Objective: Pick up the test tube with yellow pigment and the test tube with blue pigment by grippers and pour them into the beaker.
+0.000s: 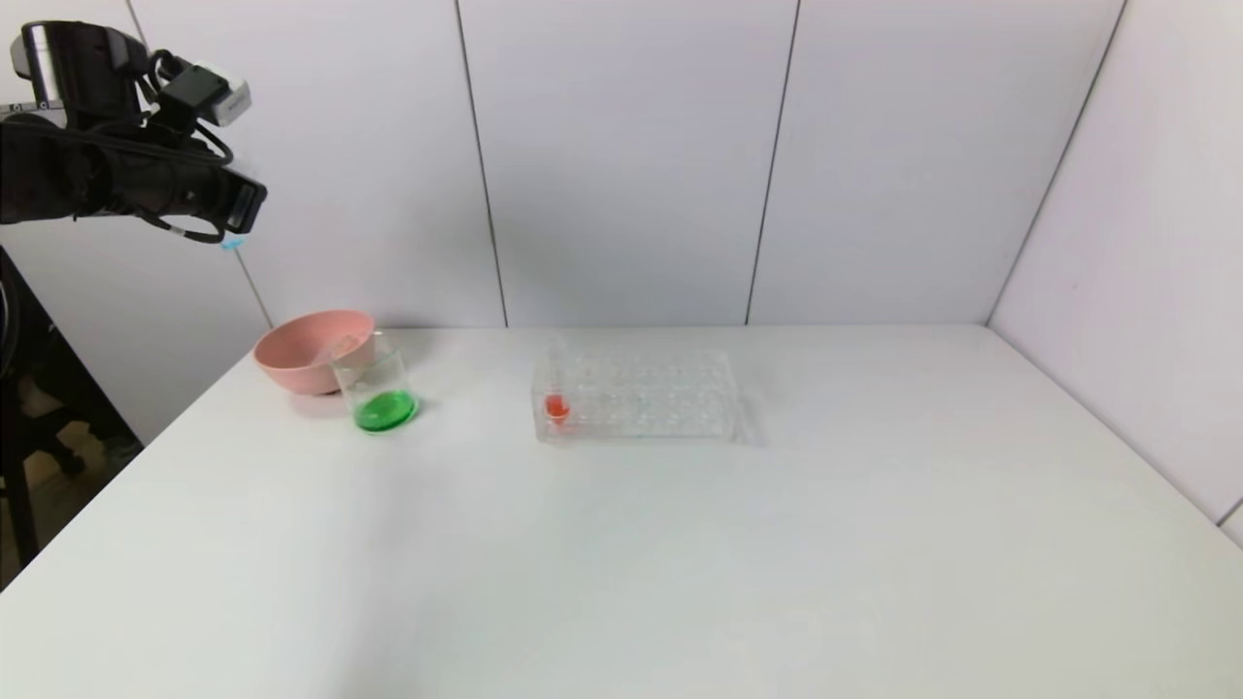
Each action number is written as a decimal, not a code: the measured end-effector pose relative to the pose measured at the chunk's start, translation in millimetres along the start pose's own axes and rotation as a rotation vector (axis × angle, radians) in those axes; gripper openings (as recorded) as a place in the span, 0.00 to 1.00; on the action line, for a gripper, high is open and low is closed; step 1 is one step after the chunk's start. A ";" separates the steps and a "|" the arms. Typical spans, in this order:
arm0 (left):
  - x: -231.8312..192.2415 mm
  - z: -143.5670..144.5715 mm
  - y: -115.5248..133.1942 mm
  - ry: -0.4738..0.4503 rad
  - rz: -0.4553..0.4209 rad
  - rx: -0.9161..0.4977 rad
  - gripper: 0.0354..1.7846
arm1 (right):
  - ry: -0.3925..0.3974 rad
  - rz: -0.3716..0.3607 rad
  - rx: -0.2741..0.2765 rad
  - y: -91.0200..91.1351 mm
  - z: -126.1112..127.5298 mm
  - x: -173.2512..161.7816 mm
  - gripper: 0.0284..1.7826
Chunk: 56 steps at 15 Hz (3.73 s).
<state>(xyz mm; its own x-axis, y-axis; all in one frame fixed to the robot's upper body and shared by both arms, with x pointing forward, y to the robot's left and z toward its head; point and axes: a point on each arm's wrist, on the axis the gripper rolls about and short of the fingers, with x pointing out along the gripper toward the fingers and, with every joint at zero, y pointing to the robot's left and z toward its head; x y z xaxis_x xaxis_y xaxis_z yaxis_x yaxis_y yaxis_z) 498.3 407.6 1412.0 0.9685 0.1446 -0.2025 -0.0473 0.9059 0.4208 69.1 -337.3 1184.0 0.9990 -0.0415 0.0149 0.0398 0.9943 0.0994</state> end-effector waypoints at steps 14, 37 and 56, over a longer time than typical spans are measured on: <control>57.5 -46.6 -20.0 -0.093 0.007 -0.484 0.24 | 0.000 0.000 0.000 0.0 0.0 0.0 0.96; 42.4 -46.1 -19.2 -0.124 0.006 -0.486 0.99 | 0.000 0.000 0.000 0.0 0.0 0.0 0.96; -402.6 -62.6 -53.8 -0.328 -0.416 -0.350 0.99 | 0.000 0.000 0.000 0.0 0.0 0.0 0.96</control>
<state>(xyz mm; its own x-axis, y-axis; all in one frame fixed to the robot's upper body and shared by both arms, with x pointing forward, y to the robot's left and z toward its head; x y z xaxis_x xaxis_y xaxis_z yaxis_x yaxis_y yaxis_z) 95.7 325.5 1415.6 0.9450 -0.3265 0.0185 0.3256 0.9447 0.0401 69.1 -337.3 1184.0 0.9990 -0.0415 0.0149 0.0398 0.9943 0.0994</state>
